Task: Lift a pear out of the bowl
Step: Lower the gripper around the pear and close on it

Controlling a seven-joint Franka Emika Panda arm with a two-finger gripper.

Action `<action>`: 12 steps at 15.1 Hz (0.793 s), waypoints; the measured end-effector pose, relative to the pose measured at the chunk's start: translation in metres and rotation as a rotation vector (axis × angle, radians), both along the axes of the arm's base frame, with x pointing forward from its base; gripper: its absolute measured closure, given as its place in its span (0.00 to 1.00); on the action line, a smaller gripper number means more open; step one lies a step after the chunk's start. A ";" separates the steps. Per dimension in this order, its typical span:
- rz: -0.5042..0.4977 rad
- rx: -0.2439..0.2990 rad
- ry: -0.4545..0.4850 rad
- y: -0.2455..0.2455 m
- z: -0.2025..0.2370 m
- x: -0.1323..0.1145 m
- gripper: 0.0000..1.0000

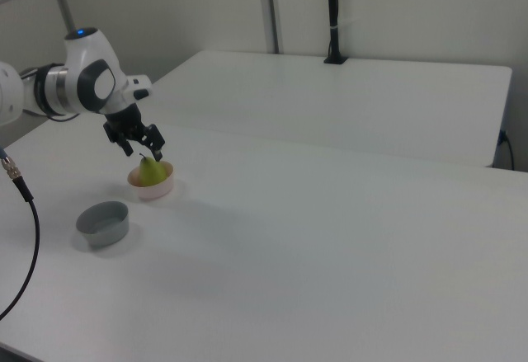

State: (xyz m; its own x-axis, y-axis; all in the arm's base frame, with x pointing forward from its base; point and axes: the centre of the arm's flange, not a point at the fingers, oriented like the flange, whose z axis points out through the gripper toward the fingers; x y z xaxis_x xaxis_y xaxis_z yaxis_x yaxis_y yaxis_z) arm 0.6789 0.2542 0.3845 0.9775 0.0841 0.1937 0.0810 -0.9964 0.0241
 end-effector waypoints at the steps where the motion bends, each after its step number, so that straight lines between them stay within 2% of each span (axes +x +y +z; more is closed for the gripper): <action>1: 0.004 -0.008 0.012 0.002 -0.010 0.000 0.00; 4: 0.011 -0.026 0.041 0.006 -0.035 0.000 0.00; 8: 0.037 -0.039 0.055 0.006 -0.046 0.000 0.08; 10: 0.043 -0.041 0.053 0.006 -0.045 0.000 0.27; 11: 0.044 -0.040 0.049 0.006 -0.043 0.001 0.33; 12: 0.045 -0.040 0.049 0.006 -0.043 0.001 0.34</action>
